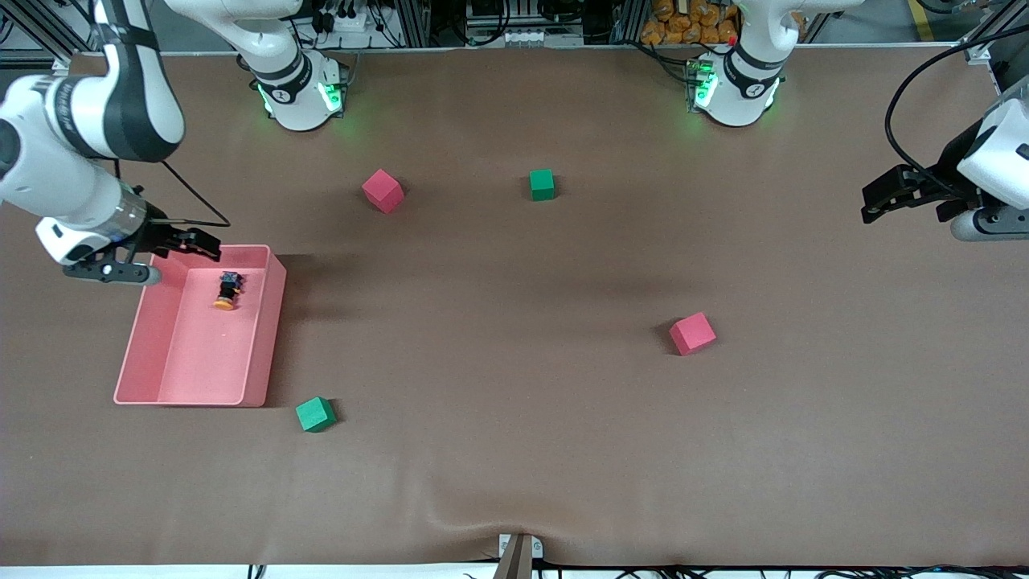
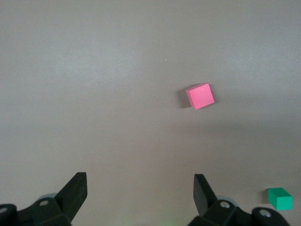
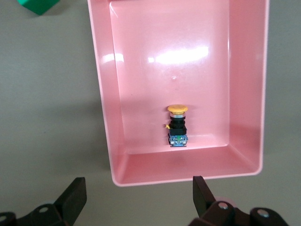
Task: Place and upright button with both arms
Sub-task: 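Reach the right gripper into the pink tray above the yellow button, then lower the right gripper and close it on the button's black body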
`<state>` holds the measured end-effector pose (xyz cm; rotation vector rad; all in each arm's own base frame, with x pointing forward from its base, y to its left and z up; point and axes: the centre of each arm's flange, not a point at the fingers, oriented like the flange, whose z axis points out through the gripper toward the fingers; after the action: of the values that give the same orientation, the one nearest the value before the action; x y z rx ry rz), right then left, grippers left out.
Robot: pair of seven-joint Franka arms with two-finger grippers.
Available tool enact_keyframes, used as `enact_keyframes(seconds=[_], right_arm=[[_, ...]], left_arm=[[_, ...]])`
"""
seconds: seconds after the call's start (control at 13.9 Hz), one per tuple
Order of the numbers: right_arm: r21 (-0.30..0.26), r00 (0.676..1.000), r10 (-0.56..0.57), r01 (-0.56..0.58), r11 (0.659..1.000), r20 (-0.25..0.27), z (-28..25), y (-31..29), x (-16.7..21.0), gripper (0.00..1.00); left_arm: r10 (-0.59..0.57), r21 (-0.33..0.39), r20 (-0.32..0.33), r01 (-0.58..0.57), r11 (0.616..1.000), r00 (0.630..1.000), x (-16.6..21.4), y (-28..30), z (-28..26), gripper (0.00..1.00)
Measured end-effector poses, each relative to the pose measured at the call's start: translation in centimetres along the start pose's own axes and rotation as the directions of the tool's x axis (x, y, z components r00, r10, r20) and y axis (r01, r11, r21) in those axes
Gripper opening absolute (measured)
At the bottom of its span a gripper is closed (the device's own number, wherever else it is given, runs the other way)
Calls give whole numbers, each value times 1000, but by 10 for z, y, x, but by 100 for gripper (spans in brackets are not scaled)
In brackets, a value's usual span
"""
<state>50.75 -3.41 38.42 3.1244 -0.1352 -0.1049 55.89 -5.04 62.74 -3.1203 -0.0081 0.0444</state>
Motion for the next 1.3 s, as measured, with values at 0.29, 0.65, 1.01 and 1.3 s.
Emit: enact_keyframes(seconds=[0.29, 0.65, 1.01, 1.3], right_arm=[[1, 1000, -16, 16, 1000, -9, 40, 19, 2, 100], [-1, 999, -38, 38, 999, -1, 84, 46, 13, 100], [-8, 998, -55, 55, 998, -34, 109, 44, 23, 100], [-14, 996, -78, 78, 997, -41, 145, 46, 28, 100]], left_arm=[[0, 1, 10, 0, 1000, 1000, 4, 0, 7, 100], [-2, -1, -3, 2, 1000, 1000, 6, -1, 6, 100], [-2, -1, -5, 2, 1000, 1000, 7, -1, 6, 100], [-2, -1, -6, 2, 1000, 1000, 7, 0, 5, 100]])
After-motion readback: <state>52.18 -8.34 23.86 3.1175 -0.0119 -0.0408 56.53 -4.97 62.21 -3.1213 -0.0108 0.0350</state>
